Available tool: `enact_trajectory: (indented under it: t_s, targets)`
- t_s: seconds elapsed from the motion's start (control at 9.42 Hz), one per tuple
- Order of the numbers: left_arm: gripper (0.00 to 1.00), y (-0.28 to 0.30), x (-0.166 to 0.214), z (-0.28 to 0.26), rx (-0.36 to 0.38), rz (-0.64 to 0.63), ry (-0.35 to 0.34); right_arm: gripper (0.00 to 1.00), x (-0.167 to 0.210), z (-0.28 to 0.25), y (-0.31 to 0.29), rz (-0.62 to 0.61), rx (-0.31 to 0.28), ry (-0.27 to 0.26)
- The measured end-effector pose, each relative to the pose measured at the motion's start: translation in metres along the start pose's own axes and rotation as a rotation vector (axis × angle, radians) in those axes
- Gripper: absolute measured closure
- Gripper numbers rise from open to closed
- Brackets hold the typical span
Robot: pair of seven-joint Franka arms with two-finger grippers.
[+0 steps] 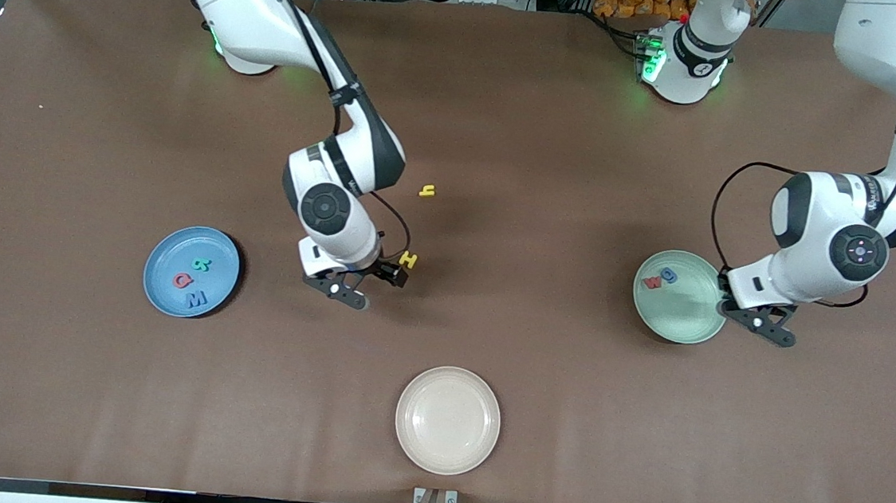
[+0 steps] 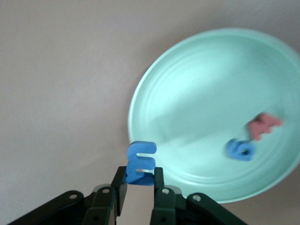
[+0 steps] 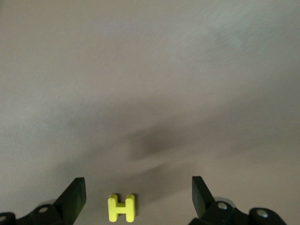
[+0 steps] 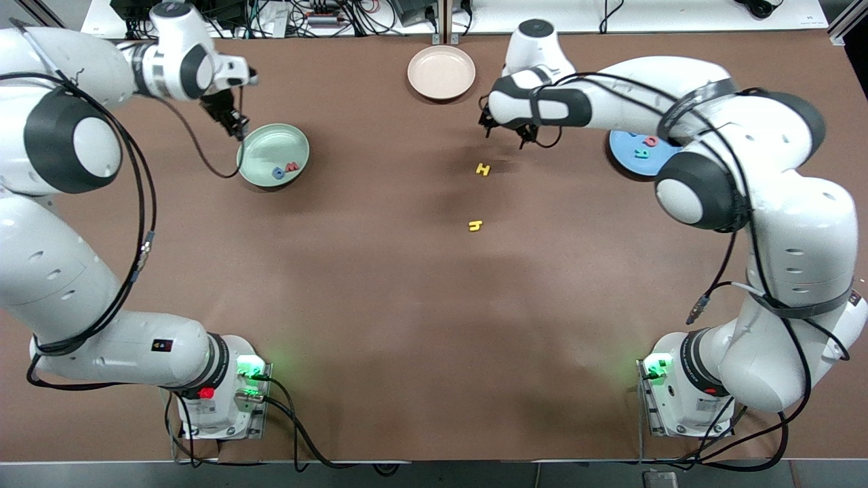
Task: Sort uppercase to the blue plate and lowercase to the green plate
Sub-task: 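Place the blue E on the green plate while the right gripper grasps the H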
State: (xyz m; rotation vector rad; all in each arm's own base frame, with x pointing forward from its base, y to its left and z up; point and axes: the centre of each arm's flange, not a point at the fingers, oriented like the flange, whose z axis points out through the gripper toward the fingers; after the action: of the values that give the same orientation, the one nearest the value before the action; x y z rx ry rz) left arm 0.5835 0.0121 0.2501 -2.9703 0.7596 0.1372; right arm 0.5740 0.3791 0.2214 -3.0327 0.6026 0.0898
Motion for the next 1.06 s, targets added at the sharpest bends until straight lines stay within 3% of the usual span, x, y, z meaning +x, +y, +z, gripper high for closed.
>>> enact_trajectory:
  t_s: [0.64, 1.06]
  targets:
    - [0.73, 0.082, 0.028, 0.011, -0.045, -0.07, 0.032, 0.0, -0.054, 0.039, -0.031, -0.029, -0.017, 0.001]
    - [0.14, 0.092, 0.032, 0.01, -0.047, -0.048, 0.039, 0.0, -0.056, 0.053, -0.029, -0.026, -0.012, 0.013]
